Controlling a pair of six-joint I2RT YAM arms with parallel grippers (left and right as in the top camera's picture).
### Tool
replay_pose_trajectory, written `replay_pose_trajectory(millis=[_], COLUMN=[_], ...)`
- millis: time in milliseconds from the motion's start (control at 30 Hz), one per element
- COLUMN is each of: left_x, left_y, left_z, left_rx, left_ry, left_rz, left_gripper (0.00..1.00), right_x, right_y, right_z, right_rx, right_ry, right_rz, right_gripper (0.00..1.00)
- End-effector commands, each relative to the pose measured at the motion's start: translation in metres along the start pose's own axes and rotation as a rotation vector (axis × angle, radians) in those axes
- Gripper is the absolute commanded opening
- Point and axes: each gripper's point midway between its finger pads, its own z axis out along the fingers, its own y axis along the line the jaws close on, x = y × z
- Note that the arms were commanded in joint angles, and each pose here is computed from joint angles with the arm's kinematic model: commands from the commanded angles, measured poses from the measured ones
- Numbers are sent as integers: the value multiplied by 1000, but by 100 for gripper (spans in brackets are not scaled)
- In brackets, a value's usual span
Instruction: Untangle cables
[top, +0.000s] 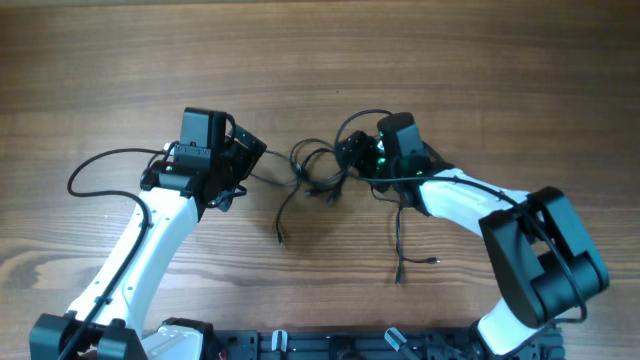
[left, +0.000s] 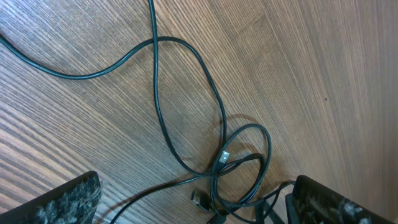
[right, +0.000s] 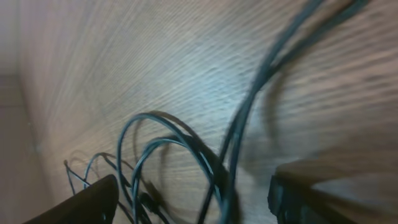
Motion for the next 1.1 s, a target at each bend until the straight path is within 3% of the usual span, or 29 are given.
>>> replay_pose_trajectory(millis=[0, 167, 333, 500, 567, 700, 767, 800, 867, 1067], left_x=[3, 13, 22, 47, 57, 64, 63, 62, 60, 66], left_y=[1, -11, -22, -1, 10, 19, 15, 11, 5, 16], left_z=[3, 4, 13, 52, 70, 88, 93, 95, 101, 115], left_rx=[-9, 21, 43, -94, -158, -206, -192, -175, -146, -187], left_ry=[5, 13, 11, 72, 82, 76, 72, 72, 71, 76], left_rz=[-4, 32, 38, -191, -327, -482, -516, -516, -515, -509], left_gripper=[100, 100, 100, 97, 85, 73, 69, 59, 52, 51], right_x=[-3, -2, -3, -3, -2, -2, -1, -1, -1, 0], right_y=[-22, -46, -47, -48, -49, -50, -50, -50, -50, -49], right_z=[13, 25, 28, 28, 28, 28, 28, 28, 28, 28], right_rx=[76, 143, 143, 146, 148, 152, 152, 152, 152, 149], right_ry=[-25, -30, -40, -38, -36, -33, -33, -33, -33, -26], right_rz=[9, -9, -5, -5, -5, -3, -3, -3, -3, -2], right_gripper=[65, 26, 6, 4, 5, 5, 5, 4, 5, 5])
